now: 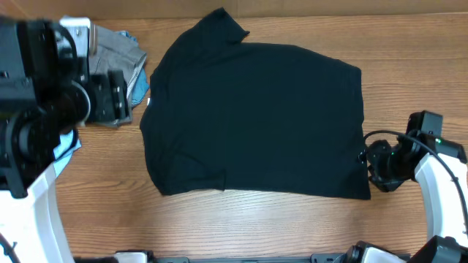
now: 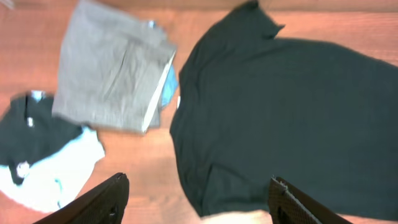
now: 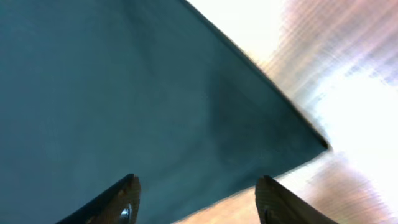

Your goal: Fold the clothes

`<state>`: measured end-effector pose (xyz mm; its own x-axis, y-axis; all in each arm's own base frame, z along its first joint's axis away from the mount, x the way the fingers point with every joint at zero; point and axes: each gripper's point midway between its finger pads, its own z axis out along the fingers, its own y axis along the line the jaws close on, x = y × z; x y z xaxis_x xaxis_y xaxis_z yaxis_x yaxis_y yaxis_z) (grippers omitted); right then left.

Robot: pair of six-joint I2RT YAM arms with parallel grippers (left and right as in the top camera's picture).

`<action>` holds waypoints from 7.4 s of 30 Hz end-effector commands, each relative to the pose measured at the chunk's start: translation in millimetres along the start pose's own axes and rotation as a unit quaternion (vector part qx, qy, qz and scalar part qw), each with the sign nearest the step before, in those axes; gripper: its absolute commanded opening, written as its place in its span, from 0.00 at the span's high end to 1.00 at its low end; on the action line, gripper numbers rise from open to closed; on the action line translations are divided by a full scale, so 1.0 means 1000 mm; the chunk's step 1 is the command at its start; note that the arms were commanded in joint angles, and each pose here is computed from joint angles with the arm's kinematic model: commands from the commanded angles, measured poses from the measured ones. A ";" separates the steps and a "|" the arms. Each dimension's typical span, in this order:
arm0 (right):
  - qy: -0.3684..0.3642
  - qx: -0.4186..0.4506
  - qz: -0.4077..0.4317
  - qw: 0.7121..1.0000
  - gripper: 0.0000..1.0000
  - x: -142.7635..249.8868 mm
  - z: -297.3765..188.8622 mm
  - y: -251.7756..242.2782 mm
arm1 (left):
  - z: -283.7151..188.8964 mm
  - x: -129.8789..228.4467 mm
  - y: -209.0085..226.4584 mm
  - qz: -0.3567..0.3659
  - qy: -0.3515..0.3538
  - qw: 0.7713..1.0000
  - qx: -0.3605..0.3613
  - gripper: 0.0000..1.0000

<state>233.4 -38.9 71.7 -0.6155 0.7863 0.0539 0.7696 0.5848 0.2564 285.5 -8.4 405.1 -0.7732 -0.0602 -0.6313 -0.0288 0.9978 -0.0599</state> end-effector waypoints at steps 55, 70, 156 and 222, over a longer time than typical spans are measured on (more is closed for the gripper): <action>0.081 0.055 0.025 0.995 0.96 0.030 0.027 -0.031 | 0.237 0.201 0.006 -0.047 0.316 0.948 0.005 0.11; 0.063 -0.017 -0.033 0.997 0.96 0.017 0.030 -0.004 | 0.280 0.214 -0.004 -0.023 0.290 0.956 0.046 0.08; 0.056 -0.020 -0.035 0.998 0.96 0.014 0.030 -0.002 | 0.281 0.265 -0.028 0.001 0.442 0.888 0.132 0.72; 0.054 -0.019 -0.036 0.998 0.96 0.013 0.030 -0.002 | 0.279 0.267 -0.042 0.025 0.445 0.884 0.140 0.96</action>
<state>220.8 -22.9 35.3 -0.6721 0.7211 0.1685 0.7342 0.6193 0.2782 243.6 -68.0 15.4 -0.9586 0.1540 0.2394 0.0799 0.9528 -0.2929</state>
